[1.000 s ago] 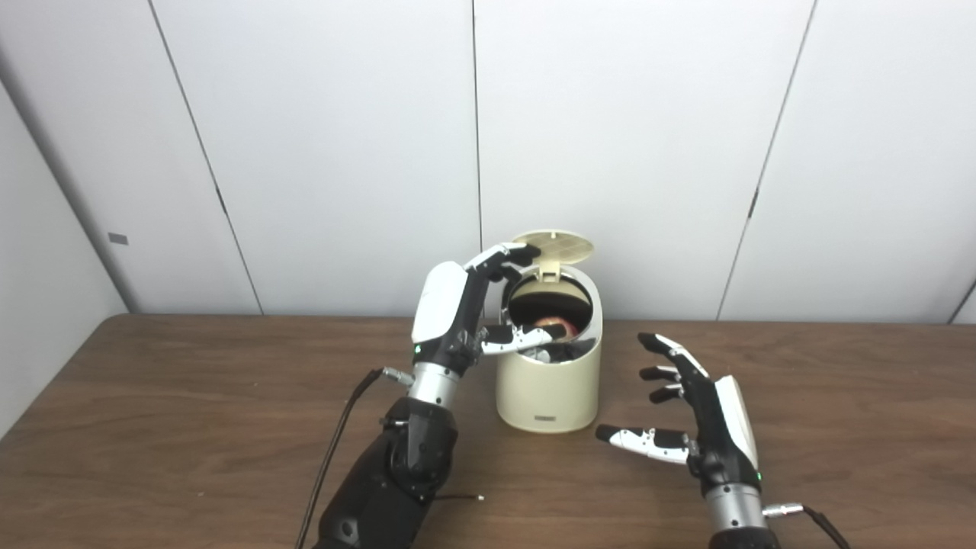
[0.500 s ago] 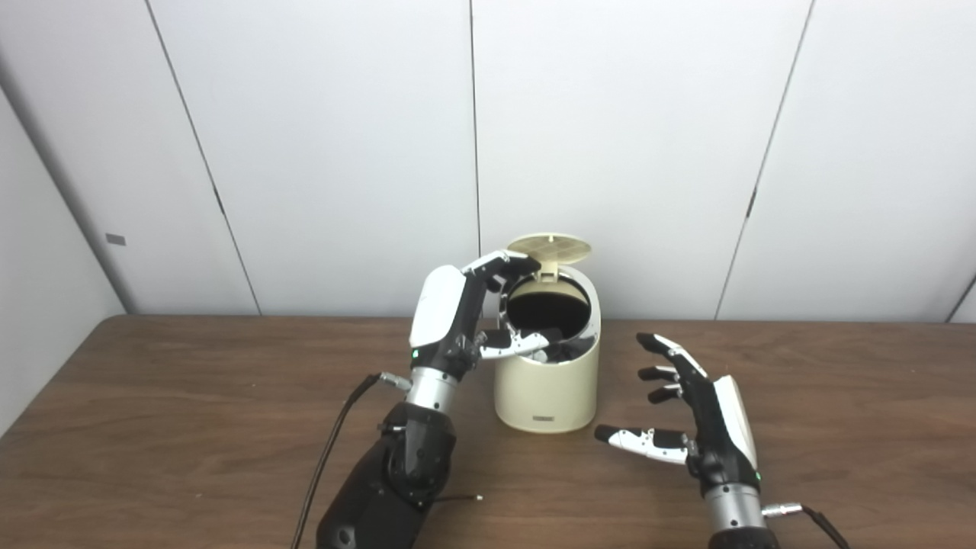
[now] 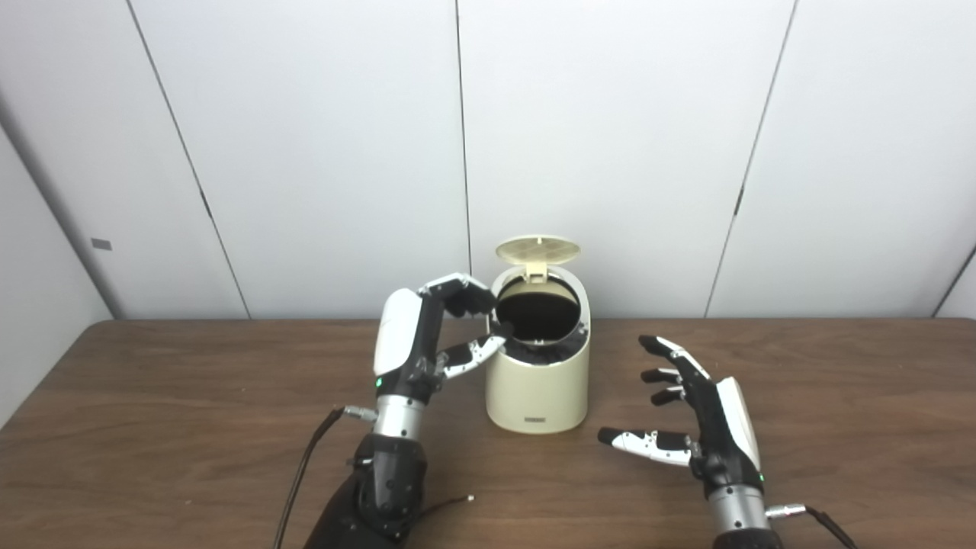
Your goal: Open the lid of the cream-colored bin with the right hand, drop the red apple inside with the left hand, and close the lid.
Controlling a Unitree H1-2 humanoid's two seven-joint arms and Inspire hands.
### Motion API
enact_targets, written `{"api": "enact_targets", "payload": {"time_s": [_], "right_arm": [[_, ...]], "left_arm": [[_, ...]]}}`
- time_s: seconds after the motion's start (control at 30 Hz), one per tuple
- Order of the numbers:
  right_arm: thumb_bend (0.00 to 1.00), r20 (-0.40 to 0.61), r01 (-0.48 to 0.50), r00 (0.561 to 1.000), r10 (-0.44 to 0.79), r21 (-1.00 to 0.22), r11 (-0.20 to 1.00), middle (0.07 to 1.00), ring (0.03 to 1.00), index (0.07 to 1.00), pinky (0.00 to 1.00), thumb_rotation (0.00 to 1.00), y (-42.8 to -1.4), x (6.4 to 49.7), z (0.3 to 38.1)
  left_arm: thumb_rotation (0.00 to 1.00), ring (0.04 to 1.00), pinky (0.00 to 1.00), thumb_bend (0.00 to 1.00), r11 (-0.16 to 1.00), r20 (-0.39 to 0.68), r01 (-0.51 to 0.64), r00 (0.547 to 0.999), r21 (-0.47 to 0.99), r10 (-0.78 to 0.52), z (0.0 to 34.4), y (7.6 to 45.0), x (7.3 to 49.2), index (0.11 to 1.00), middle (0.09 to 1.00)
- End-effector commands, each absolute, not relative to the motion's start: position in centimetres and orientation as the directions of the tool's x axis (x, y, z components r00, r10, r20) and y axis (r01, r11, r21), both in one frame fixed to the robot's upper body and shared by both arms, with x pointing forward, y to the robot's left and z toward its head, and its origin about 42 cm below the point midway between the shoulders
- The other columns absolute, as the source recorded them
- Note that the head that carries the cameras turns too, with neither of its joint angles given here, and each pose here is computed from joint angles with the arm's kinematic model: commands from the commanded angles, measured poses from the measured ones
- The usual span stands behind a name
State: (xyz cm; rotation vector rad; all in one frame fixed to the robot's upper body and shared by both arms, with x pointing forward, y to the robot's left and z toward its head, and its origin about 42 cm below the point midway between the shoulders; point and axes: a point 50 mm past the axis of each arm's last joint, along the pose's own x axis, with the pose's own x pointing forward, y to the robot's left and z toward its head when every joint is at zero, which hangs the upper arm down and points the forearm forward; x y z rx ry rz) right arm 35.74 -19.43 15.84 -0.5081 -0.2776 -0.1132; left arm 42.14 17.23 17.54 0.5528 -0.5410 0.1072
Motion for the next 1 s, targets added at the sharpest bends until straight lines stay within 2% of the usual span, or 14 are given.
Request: {"api": "enact_targets", "payload": {"time_s": [0.0, 0.13, 0.17, 0.23, 0.27, 0.3, 0.37, 0.5, 0.63, 0.73, 0.8, 0.87, 0.97], "right_arm": [[0.76, 0.367, 0.194, 0.93, -0.019, -0.445, 0.874, 0.82, 0.682, 0.786, 0.54, 0.03, -19.2, 36.4, 17.8], [0.76, 0.362, 0.191, 0.932, -0.018, -0.45, 0.872, 0.823, 0.684, 0.79, 0.54, 0.04, -19.5, 36.5, 17.6], [0.76, 0.362, 0.191, 0.932, -0.016, -0.453, 0.871, 0.824, 0.684, 0.79, 0.55, 0.04, -19.6, 36.5, 17.6], [0.76, 0.359, 0.19, 0.933, -0.014, -0.459, 0.868, 0.822, 0.685, 0.793, 0.55, 0.05, -19.7, 36.5, 17.6], [0.76, 0.356, 0.188, 0.934, -0.013, -0.462, 0.866, 0.822, 0.688, 0.795, 0.55, 0.05, -19.7, 36.5, 17.6], [0.76, 0.354, 0.187, 0.935, -0.013, -0.464, 0.866, 0.822, 0.69, 0.797, 0.55, 0.05, -19.8, 36.5, 17.6], [0.76, 0.348, 0.185, 0.937, -0.014, -0.462, 0.867, 0.825, 0.694, 0.797, 0.56, 0.05, -19.8, 36.5, 17.5], [0.76, 0.35, 0.183, 0.937, -0.008, -0.469, 0.864, 0.822, 0.692, 0.794, 0.56, 0.04, -20.0, 36.5, 17.3], [0.74, 0.356, 0.183, 0.935, -0.007, -0.463, 0.867, 0.822, 0.69, 0.791, 0.56, 0.06, -20.3, 36.5, 17.3], [0.7, 0.378, 0.192, 0.926, -0.007, -0.453, 0.871, 0.815, 0.697, 0.79, 0.57, 0.14, -20.5, 36.6, 17.4], [0.67, 0.407, 0.2, 0.914, 0.006, -0.461, 0.864, 0.808, 0.705, 0.79, 0.59, 0.24, -20.6, 37.0, 17.9], [0.63, 0.449, 0.209, 0.893, 0.034, -0.481, 0.852, 0.8, 0.707, 0.785, 0.59, 0.33, -20.4, 37.7, 19.2], [0.6, 0.498, 0.219, 0.863, 0.081, -0.513, 0.83, 0.792, 0.717, 0.769, 0.58, 0.39, -20.3, 38.9, 21.7]], "left_arm": [[0.0, 0.581, 0.56, 0.52, 0.855, 0.576, -0.289, 0.817, 0.431, -0.014, 19.6, 18.3, 42.5, 0.483, 0.504], [0.0, 0.615, 0.55, 0.52, 0.887, 0.564, -0.286, 0.825, 0.363, 0.035, 19.2, 19.7, 41.9, 0.489, 0.506], [0.03, 0.624, 0.54, 0.52, 0.901, 0.559, -0.27, 0.828, 0.338, 0.039, 19.1, 20.1, 41.7, 0.493, 0.579], [0.05, 0.655, 0.57, 0.51, 0.936, 0.533, -0.22, 0.845, 0.275, 0.042, 18.8, 20.8, 41.2, 0.497, 0.667], [0.02, 0.677, 0.6, 0.63, 0.952, 0.513, -0.188, 0.858, 0.242, 0.039, 18.6, 21.2, 40.8, 0.64, 0.702], [0.03, 0.703, 0.62, 0.66, 0.964, 0.492, -0.162, 0.87, 0.213, 0.037, 18.5, 21.5, 40.5, 0.705, 0.733], [0.08, 0.739, 0.65, 0.73, 0.979, 0.462, -0.12, 0.887, 0.162, 0.032, 18.2, 22.0, 39.9, 0.779, 0.773], [0.17, 0.779, 0.71, 0.78, 0.986, 0.424, -0.084, 0.906, 0.141, 0.016, 17.2, 22.5, 39.1, 0.832, 0.802], [0.19, 0.758, 0.7, 0.8, 0.987, 0.39, -0.066, 0.921, 0.145, 0.004, 16.2, 22.7, 38.4, 0.833, 0.807], [0.19, 0.756, 0.67, 0.81, 0.99, 0.367, -0.045, 0.93, 0.13, -0.006, 15.3, 22.6, 38.0, 0.836, 0.817], [0.17, 0.747, 0.65, 0.8, 0.994, 0.343, -0.019, 0.939, 0.104, -0.018, 14.6, 22.3, 37.7, 0.835, 0.809], [0.15, 0.743, 0.64, 0.77, 0.995, 0.323, -0.007, 0.946, 0.102, -0.027, 14.0, 21.8, 37.4, 0.829, 0.801], [0.13, 0.73, 0.65, 0.75, 0.994, 0.306, 0.001, 0.952, 0.109, -0.034, 13.3, 21.2, 37.0, 0.822, 0.789]]}}
